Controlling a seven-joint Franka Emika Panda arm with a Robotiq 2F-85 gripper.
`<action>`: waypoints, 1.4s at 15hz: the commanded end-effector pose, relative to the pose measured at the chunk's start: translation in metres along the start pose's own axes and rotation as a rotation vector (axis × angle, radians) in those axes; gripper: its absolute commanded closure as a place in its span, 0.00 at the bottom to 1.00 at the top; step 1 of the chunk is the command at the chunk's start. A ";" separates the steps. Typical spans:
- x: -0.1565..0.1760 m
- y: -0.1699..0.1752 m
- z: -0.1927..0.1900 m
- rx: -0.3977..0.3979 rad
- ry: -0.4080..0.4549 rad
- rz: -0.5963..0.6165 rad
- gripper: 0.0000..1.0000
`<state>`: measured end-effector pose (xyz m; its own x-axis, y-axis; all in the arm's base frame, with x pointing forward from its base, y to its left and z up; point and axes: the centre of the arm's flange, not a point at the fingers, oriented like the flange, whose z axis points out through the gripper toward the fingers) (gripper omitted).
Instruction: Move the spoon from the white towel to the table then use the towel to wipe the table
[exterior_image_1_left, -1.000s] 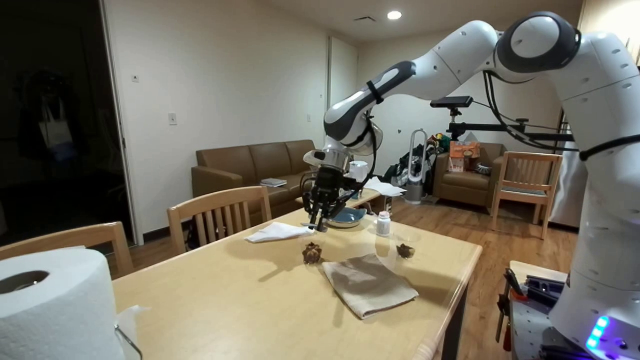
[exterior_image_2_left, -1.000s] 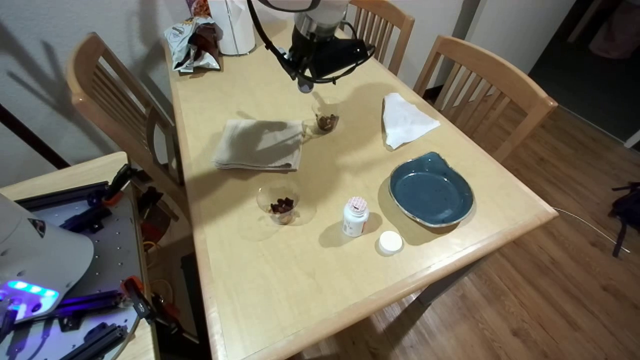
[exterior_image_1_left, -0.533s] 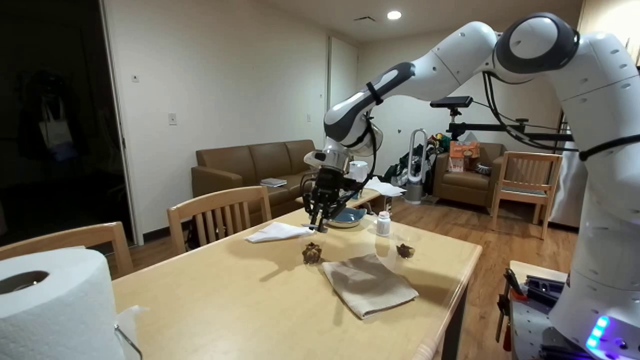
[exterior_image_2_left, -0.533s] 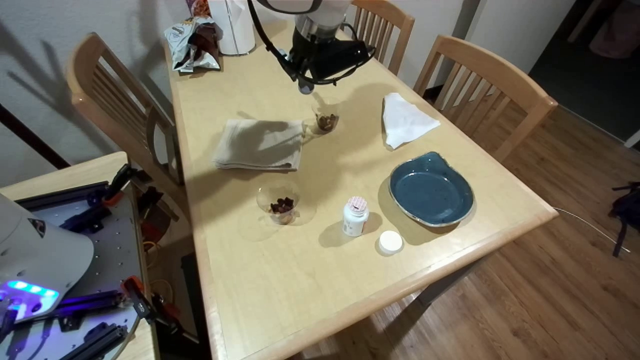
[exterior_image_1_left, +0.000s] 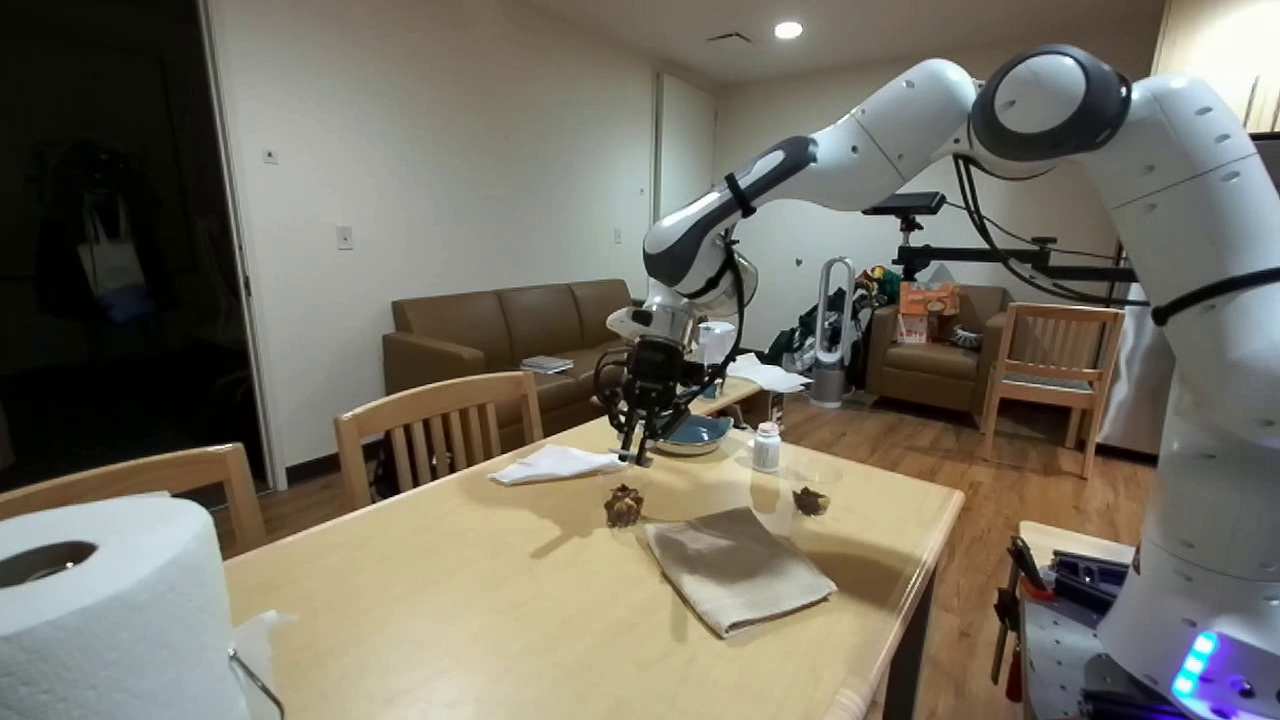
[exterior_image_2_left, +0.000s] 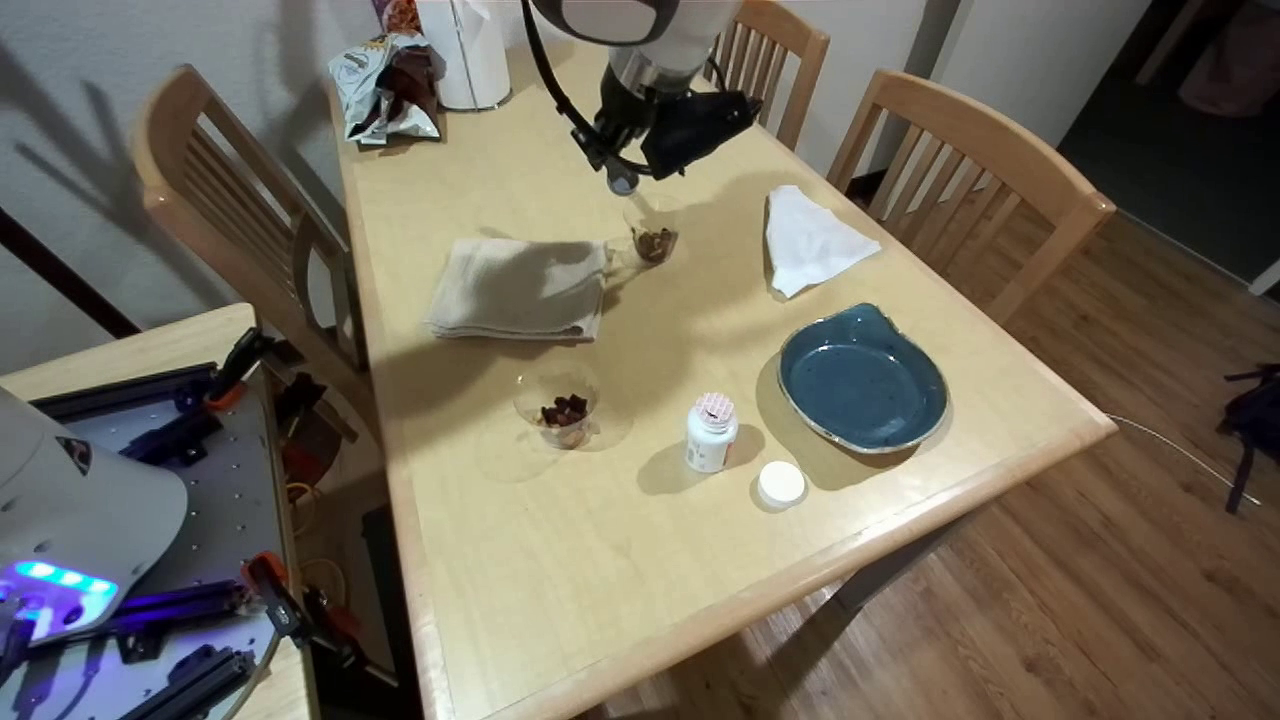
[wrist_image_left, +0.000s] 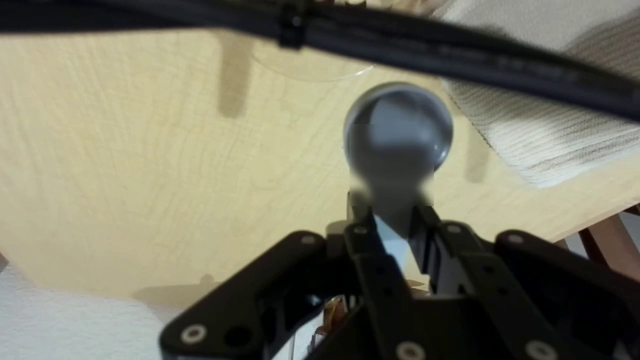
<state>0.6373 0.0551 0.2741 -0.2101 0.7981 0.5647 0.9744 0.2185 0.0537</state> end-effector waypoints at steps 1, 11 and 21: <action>-0.020 0.009 0.001 0.036 0.056 -0.050 0.93; -0.054 0.014 0.005 0.059 0.060 -0.127 0.93; -0.052 0.030 0.004 0.193 0.108 -0.233 0.93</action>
<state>0.6614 0.0305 0.2494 -0.3733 0.6878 0.6226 0.8955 0.4424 0.0483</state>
